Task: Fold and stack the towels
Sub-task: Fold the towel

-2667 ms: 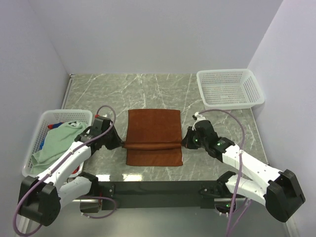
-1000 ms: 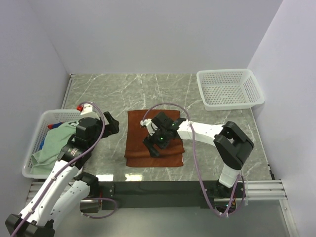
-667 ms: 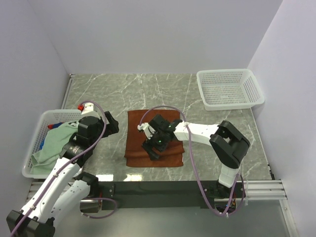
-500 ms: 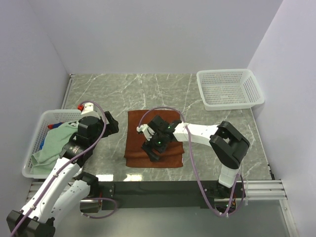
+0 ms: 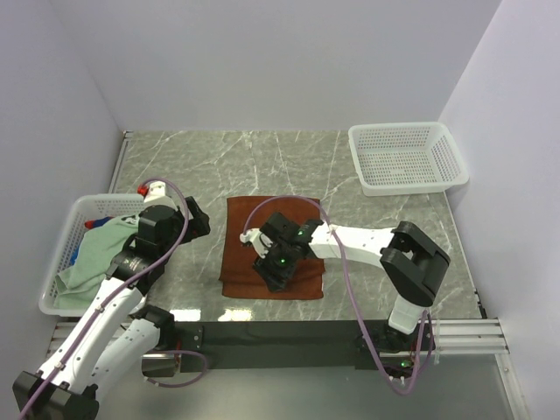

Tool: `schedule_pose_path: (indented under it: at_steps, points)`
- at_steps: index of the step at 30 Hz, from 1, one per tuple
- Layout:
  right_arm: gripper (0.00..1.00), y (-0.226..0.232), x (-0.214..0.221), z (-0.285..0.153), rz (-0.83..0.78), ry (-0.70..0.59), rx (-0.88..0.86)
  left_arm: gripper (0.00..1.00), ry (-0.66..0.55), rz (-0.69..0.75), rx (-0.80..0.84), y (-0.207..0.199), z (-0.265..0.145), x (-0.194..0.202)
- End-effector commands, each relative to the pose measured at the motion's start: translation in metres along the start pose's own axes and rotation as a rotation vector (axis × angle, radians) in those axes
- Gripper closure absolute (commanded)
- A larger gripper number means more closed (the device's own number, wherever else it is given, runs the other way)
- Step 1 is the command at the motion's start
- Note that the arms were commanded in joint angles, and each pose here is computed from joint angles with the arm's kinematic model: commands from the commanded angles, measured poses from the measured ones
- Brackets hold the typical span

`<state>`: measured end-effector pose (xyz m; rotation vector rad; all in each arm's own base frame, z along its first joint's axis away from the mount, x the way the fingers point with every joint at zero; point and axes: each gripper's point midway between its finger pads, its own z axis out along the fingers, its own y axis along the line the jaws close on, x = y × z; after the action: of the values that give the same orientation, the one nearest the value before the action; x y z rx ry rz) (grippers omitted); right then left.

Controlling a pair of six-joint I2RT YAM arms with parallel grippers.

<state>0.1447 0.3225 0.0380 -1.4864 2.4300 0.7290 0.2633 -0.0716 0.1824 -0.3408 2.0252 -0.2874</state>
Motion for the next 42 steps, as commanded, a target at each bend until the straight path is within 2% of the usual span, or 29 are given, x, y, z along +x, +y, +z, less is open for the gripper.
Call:
schedule_pose_path:
  at_steps: [1,3,20,25,28,32,33,37,42]
  points:
    - [0.46,0.013,0.000,-0.006,-0.013,-0.016,-0.019,0.00,-0.044,0.007,0.018,-0.006,-0.001,-0.016]
    - [0.50,0.015,0.006,-0.004,-0.011,0.006,-0.025,0.01,-0.042,0.007,0.019,-0.005,-0.001,-0.015]
    - [0.53,0.063,0.047,-0.015,-0.019,0.132,-0.084,0.01,-0.029,0.006,0.031,-0.007,0.000,-0.012]
    - [0.53,0.073,0.037,-0.036,0.003,0.073,-0.089,0.01,-0.012,0.008,0.039,-0.009,0.001,-0.008]
    - [0.53,0.064,0.012,-0.055,0.026,-0.035,0.005,0.01,0.001,0.010,0.049,-0.011,0.001,-0.006]
    - [0.53,0.019,-0.013,-0.071,0.146,-0.136,0.219,0.01,0.004,0.010,0.051,-0.011,0.002,-0.006]
    - [0.53,-0.006,-0.016,-0.077,0.200,-0.157,0.307,0.01,0.004,0.011,0.049,-0.011,0.002,-0.005]
    - [0.53,-0.049,-0.013,-0.073,0.312,-0.148,0.469,0.01,0.006,0.013,0.046,-0.010,0.002,-0.005]
    - [0.53,-0.070,-0.002,-0.058,0.368,-0.091,0.551,0.01,0.011,0.018,0.049,-0.011,0.003,-0.004]
